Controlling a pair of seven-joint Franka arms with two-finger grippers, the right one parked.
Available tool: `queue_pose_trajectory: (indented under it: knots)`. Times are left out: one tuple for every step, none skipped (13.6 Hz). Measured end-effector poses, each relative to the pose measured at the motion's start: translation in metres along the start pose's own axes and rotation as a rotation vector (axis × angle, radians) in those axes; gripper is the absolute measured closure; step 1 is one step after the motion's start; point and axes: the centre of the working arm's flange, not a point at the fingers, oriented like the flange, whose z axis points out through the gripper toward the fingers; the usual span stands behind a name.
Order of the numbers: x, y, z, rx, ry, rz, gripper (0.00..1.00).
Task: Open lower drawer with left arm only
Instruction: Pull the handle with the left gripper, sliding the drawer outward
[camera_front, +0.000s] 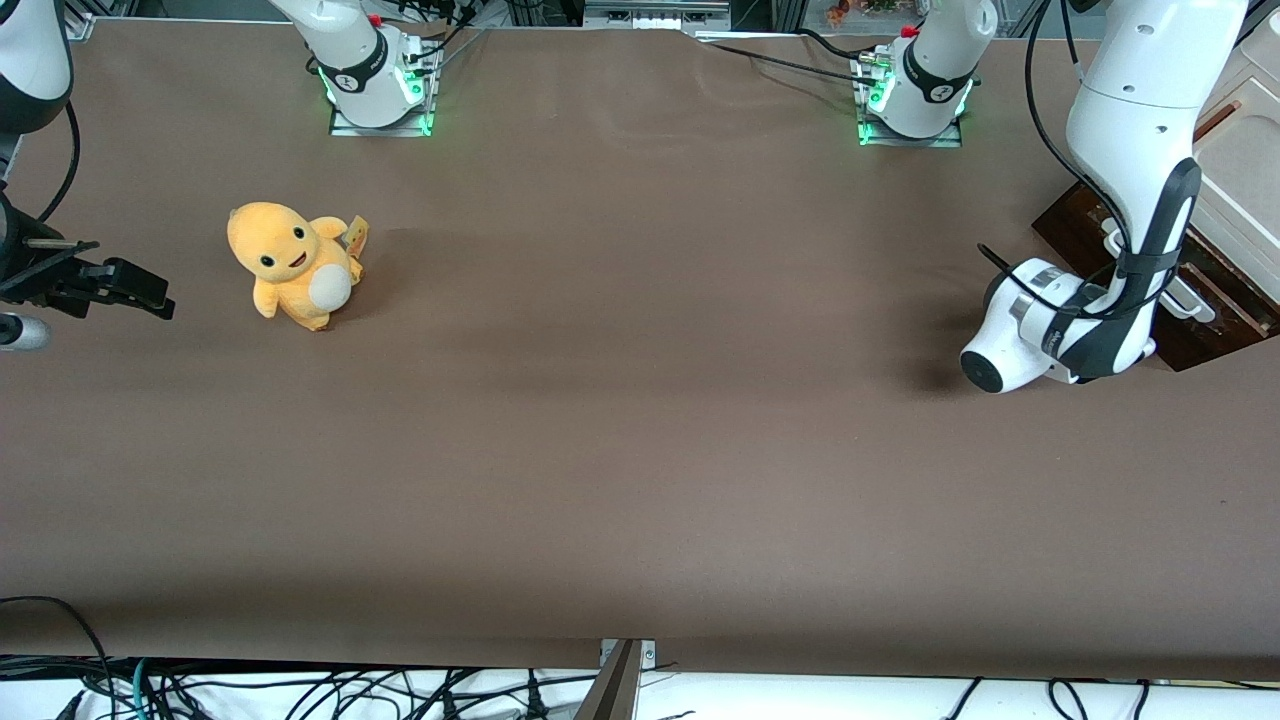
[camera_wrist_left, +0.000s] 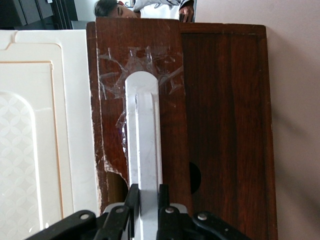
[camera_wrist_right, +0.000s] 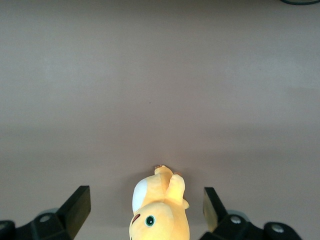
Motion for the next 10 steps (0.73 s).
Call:
queue_pose_trajectory:
  knots:
    - [0.001,0.001,0.000,0.003,-0.002,0.001,0.81]
    - [0.001,0.002,0.000,0.005,-0.004,0.000,0.81]
    - [0.001,0.002,0.000,0.006,-0.006,0.000,0.81]
    - [0.001,0.002,0.000,0.007,-0.006,0.000,0.81]
    - [0.001,0.003,-0.001,0.007,-0.005,0.000,0.81]
    - [0.001,0.003,-0.003,0.007,-0.002,0.001,0.81]
    - [0.000,0.003,-0.006,0.007,0.003,0.001,0.81]
    - [0.000,0.004,-0.009,0.006,0.008,0.000,0.81]
    - [-0.001,0.004,-0.012,0.006,0.012,0.000,0.81]
    - [-0.001,0.005,-0.016,0.005,0.018,-0.001,0.81]
